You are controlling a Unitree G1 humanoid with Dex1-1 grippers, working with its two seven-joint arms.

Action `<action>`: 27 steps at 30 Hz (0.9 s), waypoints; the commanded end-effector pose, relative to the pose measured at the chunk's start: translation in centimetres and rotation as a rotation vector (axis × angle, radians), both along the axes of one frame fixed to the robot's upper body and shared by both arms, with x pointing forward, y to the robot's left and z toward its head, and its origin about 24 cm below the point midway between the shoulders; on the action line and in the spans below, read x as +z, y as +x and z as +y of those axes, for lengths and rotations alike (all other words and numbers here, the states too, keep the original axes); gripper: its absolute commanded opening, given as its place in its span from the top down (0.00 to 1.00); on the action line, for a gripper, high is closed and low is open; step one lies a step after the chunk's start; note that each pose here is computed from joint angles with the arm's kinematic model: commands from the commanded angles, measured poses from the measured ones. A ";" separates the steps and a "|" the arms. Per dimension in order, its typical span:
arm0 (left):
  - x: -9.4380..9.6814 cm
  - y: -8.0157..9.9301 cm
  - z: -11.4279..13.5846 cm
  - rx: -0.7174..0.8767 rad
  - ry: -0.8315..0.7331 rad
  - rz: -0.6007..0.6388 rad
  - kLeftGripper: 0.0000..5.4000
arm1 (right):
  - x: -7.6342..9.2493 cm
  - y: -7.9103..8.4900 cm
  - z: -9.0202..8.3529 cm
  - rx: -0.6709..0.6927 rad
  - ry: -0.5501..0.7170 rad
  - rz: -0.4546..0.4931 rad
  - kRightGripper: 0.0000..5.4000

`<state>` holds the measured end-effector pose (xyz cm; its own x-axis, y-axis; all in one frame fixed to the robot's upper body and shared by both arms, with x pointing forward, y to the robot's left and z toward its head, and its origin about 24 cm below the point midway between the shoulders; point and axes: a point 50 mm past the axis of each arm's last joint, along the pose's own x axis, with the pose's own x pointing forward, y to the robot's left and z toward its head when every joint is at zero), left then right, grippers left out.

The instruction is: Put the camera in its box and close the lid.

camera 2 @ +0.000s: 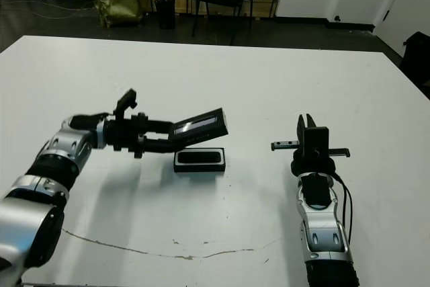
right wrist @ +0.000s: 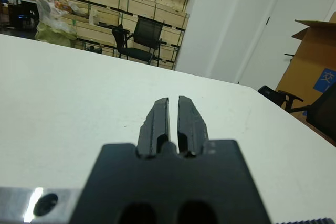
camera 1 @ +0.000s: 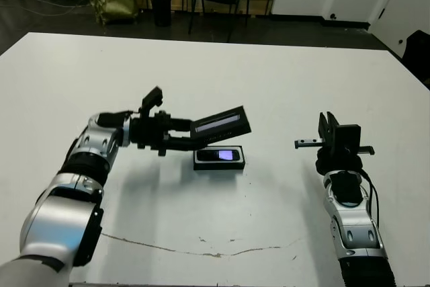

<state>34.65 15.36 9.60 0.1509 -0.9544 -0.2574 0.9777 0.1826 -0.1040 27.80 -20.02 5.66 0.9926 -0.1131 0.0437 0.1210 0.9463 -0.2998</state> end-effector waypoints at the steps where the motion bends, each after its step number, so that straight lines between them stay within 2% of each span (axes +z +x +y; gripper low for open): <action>1: 1.2 0.2 0.1 -0.016 0.017 -0.014 0.55 | -0.5 -0.4 -0.4 -0.020 -0.014 0.043 1.00; 5: 2.1 0.3 -0.2 -0.033 0.019 0.006 0.55 | -0.5 -0.4 -0.4 -0.024 -0.010 0.052 1.00; 9: 2.6 0.1 -0.5 -0.044 0.092 0.003 0.55 | -0.6 -0.5 -0.4 -0.026 -0.001 0.051 1.00; 12: 3.0 -0.1 -0.7 -0.053 0.212 -0.059 0.55 | -0.5 -0.5 -0.4 -0.029 0.006 0.051 1.00; 18: 3.1 -0.6 -1.2 -0.065 0.335 -0.147 0.55 | -0.8 -0.5 -0.4 -0.039 -0.003 0.061 1.00; 23: 3.2 -1.0 -1.8 -0.052 0.401 -0.243 0.55 | -1.0 -0.6 -0.3 -0.031 0.016 0.041 1.00; 27: 3.2 -1.3 -2.3 -0.043 0.424 -0.273 0.55 | -1.0 -0.6 -0.3 -0.034 0.018 0.041 1.00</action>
<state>33.54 12.84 13.28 0.2205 -0.8010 -0.5566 0.9668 0.1036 0.2338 27.41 -19.98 5.17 0.9913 -0.1288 0.0278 0.1314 0.9498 -0.2839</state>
